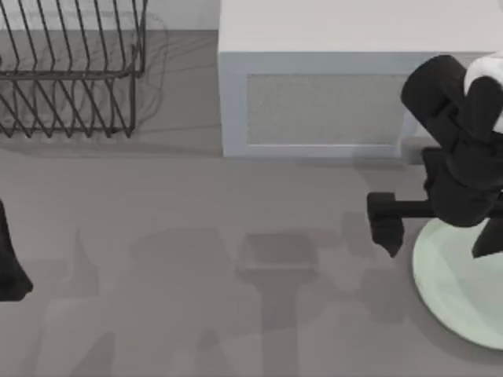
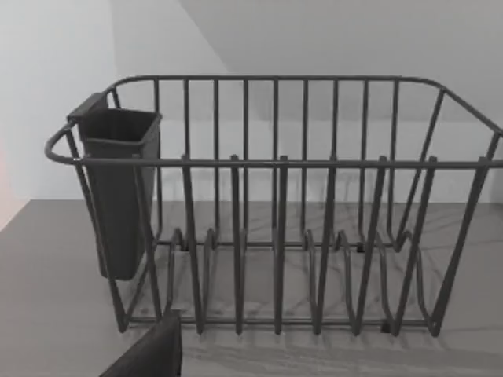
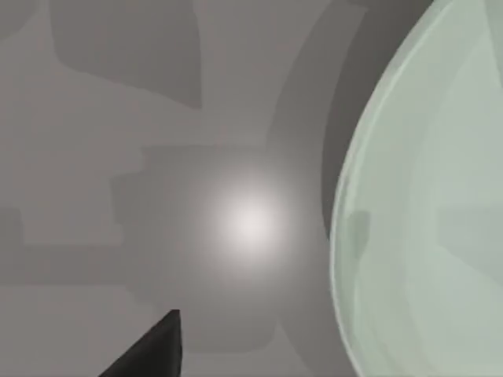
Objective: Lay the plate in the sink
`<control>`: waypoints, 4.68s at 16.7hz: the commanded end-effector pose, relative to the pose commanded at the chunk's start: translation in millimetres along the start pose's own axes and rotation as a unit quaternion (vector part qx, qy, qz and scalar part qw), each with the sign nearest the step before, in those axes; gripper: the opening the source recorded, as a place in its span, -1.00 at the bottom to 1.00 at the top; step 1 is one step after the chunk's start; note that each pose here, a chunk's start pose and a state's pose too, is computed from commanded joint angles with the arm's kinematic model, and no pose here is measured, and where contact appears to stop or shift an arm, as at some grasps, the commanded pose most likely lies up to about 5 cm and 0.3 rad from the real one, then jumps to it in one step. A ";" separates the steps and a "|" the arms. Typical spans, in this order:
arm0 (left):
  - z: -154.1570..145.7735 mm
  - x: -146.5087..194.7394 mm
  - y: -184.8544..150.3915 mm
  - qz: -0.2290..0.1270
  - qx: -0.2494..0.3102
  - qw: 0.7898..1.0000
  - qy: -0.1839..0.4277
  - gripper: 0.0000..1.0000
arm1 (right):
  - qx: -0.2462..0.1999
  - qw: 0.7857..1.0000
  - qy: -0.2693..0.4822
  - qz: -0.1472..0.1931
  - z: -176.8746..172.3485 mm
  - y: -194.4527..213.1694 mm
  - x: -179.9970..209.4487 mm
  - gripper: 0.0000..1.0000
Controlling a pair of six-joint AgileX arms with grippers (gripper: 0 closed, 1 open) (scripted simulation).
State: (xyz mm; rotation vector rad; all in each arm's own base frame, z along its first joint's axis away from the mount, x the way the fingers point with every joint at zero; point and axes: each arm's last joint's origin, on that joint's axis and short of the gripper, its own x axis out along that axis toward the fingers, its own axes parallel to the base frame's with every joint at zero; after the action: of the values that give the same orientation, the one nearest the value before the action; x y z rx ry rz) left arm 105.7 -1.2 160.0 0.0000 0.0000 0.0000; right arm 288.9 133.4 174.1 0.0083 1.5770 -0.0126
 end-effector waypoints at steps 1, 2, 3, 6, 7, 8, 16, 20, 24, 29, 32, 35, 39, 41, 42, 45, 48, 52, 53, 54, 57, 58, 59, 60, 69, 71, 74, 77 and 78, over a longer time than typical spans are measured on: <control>0.0 0.0 0.0 0.000 0.000 1.000 0.000 1.00 | 0.000 1.000 -0.001 0.001 1.2 0.7 10.3 1.00; 0.0 0.0 0.0 0.000 0.000 1.000 0.000 1.00 | 0.000 1.000 -0.004 0.002 2.4 1.5 21.5 1.00; 0.0 0.0 0.0 0.000 0.000 1.000 0.000 1.00 | -0.001 1.000 -0.007 0.003 3.2 2.1 33.5 1.00; 0.0 0.0 0.0 0.000 0.000 1.000 0.000 1.00 | -0.001 1.000 -0.009 0.004 1.4 1.9 66.7 1.00; 0.0 0.0 0.0 0.000 0.000 1.000 0.000 1.00 | -0.002 1.000 -0.006 0.003 0.0 1.4 74.5 1.00; 0.0 0.0 0.0 0.000 0.000 1.000 0.000 1.00 | -0.002 1.000 -0.004 0.002 -1.2 0.9 79.3 1.00; 0.0 0.0 0.0 0.000 0.000 1.000 0.000 1.00 | -0.002 1.000 -0.003 0.001 -1.5 0.8 80.8 0.40; 0.0 0.0 0.0 0.000 0.000 1.000 0.000 1.00 | -0.002 1.000 -0.003 0.001 -1.5 0.8 80.8 -0.21; 0.0 0.0 0.0 0.000 0.000 1.000 0.000 1.00 | -0.002 1.000 -0.003 0.001 -1.5 0.8 80.8 -0.81; 0.0 0.0 0.0 0.000 0.000 1.000 0.000 1.00 | -0.002 1.000 -0.003 0.001 -1.5 0.8 80.8 -1.00; 0.0 0.0 0.0 0.000 0.000 1.000 0.000 1.00 | -0.002 1.000 -0.003 0.001 -1.5 0.8 80.8 -1.00; 0.0 0.0 0.0 0.000 0.000 1.000 0.000 1.00 | 0.003 0.998 -0.052 0.021 6.2 0.4 52.8 -1.00; 0.0 0.0 0.0 0.000 0.000 1.000 0.000 1.00 | -0.010 0.998 -0.051 0.019 8.2 26.0 29.7 -1.00; 0.0 0.0 0.0 0.000 0.000 1.000 0.000 1.00 | -0.018 0.998 -0.051 0.019 10.8 43.8 2.1 -1.00; 0.0 0.0 0.0 0.000 0.000 1.000 0.000 1.00 | -0.021 0.998 -0.051 0.019 12.2 51.2 -15.9 -1.00; 0.0 0.0 0.0 0.000 0.000 1.000 0.000 1.00 | -0.024 0.999 -0.044 0.015 13.0 58.4 -78.2 -1.00; 0.0 0.0 0.0 0.000 0.000 1.000 0.000 1.00 | -0.017 0.999 -0.044 0.015 10.7 41.8 -139.3 -1.00; 0.0 0.0 0.0 0.000 0.000 1.000 0.000 1.00 | -0.001 0.999 -0.050 0.020 5.8 7.3 -188.9 -1.00; 0.0 0.0 0.0 0.000 0.000 1.000 0.000 1.00 | 0.002 0.998 -0.051 0.020 5.0 1.9 -194.2 -1.00; 0.0 0.0 0.0 0.000 0.000 1.000 0.000 1.00 | 0.004 0.998 -0.052 0.021 4.6 -0.9 -196.8 -1.00; 0.0 0.0 0.0 0.000 0.000 1.000 0.000 1.00 | 0.004 0.998 -0.052 0.021 4.6 -0.9 -196.8 -1.00; 0.0 0.0 0.0 0.000 0.000 1.000 0.000 1.00 | 0.002 0.999 -0.051 0.020 5.0 0.7 -195.4 -1.00; 0.0 0.0 0.0 0.000 0.000 1.000 0.000 1.00 | 0.003 0.998 -0.051 0.020 5.2 0.5 -195.5 -1.00; 0.0 0.0 0.0 0.000 0.000 1.000 0.000 1.00 | 0.004 0.998 -0.053 0.020 7.4 -0.8 -196.0 -1.00; 0.0 0.0 0.0 0.000 0.000 1.000 0.000 1.00 | 0.036 0.995 -0.089 0.006 94.4 -65.2 -189.4 -1.00; 0.0 0.0 0.0 0.000 0.000 1.000 0.000 1.00 | 0.039 0.995 -0.089 0.000 120.0 -88.2 -176.6 -1.00; 0.0 0.0 0.0 0.000 0.000 1.000 0.000 1.00 | 0.035 0.997 -0.074 -0.007 155.5 -120.6 -144.7 -1.00; 0.0 0.0 0.0 0.000 0.000 1.000 0.000 1.00 | 0.021 0.999 -0.047 -0.006 183.6 -145.0 -102.1 -1.00; 0.0 0.0 0.0 0.000 0.000 1.000 0.000 1.00 | 0.016 0.999 -0.037 -0.005 190.6 -150.9 -87.9 -1.00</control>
State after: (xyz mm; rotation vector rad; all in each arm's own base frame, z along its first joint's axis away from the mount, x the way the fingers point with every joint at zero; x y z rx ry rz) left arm 105.7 -1.2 160.0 0.0000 0.0000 0.0000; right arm 478.0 -19.7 261.3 0.0245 1.5034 -0.0458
